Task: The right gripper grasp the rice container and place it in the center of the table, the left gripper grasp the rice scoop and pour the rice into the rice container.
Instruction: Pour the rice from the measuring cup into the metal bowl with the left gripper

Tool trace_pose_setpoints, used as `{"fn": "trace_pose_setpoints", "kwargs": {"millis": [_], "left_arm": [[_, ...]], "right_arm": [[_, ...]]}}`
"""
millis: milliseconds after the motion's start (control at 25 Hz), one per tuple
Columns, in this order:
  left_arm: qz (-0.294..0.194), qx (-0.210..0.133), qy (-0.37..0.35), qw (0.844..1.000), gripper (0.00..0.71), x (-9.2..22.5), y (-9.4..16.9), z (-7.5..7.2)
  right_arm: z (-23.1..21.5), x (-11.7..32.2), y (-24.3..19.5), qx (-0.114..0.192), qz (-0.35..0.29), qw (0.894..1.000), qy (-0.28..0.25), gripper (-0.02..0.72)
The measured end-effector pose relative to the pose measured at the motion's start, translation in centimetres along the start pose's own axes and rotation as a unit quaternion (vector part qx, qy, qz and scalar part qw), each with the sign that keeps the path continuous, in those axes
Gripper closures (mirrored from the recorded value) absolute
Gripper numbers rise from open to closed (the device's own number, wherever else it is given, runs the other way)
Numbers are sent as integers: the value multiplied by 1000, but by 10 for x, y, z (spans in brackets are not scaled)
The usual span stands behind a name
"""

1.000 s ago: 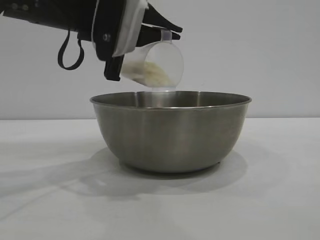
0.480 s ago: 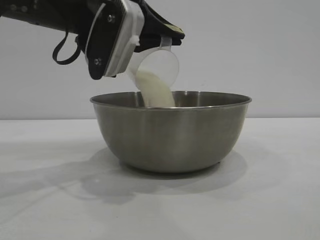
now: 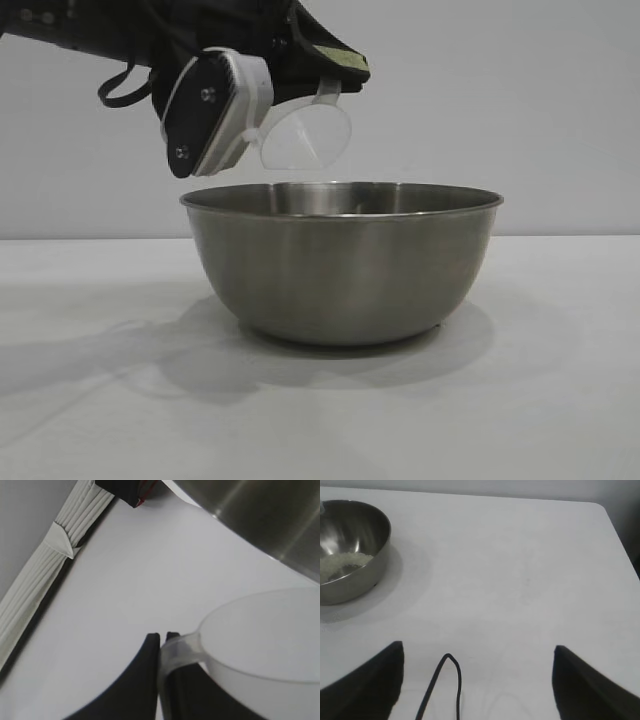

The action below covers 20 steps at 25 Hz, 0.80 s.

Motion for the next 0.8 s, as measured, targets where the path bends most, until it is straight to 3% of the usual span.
{"fn": "trace_pose_setpoints", "kwargs": {"millis": [560, 800], "left_arm": [[-6, -6, -6, 1000, 710, -2, 0, 2], [48, -38, 114, 992, 710, 17, 1, 10]], "right_arm": [[0, 0, 0, 0, 0, 1000, 0, 182], [0, 0, 0, 0, 0, 1000, 0, 182]]}}
Point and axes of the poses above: a point on each arm's last joint axis where the gripper is mounted, y pointing back along that axis away from the gripper, z along the wrist's bending axis when the last joint is at zero, x = y × z, the point moved 7 cm from there along -y, pointing out along that axis toward the gripper, and after that the axes turned 2 degrees about y, right-handed, at the moved point
